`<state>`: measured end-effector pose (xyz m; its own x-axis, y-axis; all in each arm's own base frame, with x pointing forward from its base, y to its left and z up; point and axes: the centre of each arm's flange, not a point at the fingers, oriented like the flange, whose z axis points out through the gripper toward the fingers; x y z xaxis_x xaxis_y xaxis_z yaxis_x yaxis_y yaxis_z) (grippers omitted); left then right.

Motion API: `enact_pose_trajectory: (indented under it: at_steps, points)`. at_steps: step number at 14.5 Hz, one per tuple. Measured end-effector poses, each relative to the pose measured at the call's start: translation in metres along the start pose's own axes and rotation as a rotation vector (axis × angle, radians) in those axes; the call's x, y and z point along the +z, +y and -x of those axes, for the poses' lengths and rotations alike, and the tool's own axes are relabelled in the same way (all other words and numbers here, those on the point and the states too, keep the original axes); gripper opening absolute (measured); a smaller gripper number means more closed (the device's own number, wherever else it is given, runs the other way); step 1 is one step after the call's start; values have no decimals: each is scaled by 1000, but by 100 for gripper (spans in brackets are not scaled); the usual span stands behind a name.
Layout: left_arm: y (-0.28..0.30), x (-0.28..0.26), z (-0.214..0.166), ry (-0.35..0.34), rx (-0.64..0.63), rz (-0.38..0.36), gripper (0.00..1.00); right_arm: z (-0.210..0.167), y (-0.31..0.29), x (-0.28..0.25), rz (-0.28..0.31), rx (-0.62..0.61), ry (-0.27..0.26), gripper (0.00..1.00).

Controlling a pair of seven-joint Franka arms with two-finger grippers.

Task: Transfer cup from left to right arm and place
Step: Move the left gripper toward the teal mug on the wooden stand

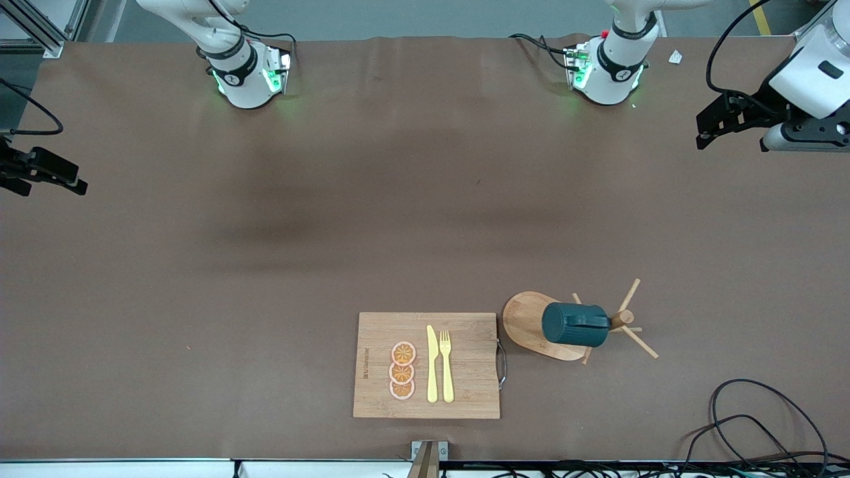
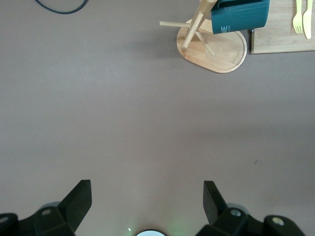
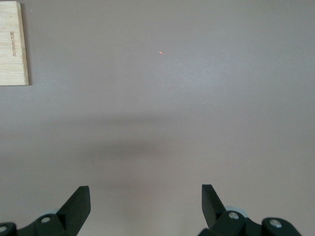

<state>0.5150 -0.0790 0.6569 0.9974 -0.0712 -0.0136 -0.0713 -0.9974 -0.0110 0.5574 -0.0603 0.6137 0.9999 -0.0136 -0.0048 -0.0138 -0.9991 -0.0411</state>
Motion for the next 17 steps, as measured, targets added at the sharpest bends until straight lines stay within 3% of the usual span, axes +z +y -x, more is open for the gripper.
enact_pose_trajectory:
  at_steps: [7,12,17]
  points:
    - [-4,-5,-8,15,-7,11,100,0,1,0,0,3,0,100]
    - [-2,29,-50,-22,-37,98,100,0,2,0,0,4,-1,100]
    - [4,61,-107,38,-354,149,100,1,3,0,0,5,-2,100]
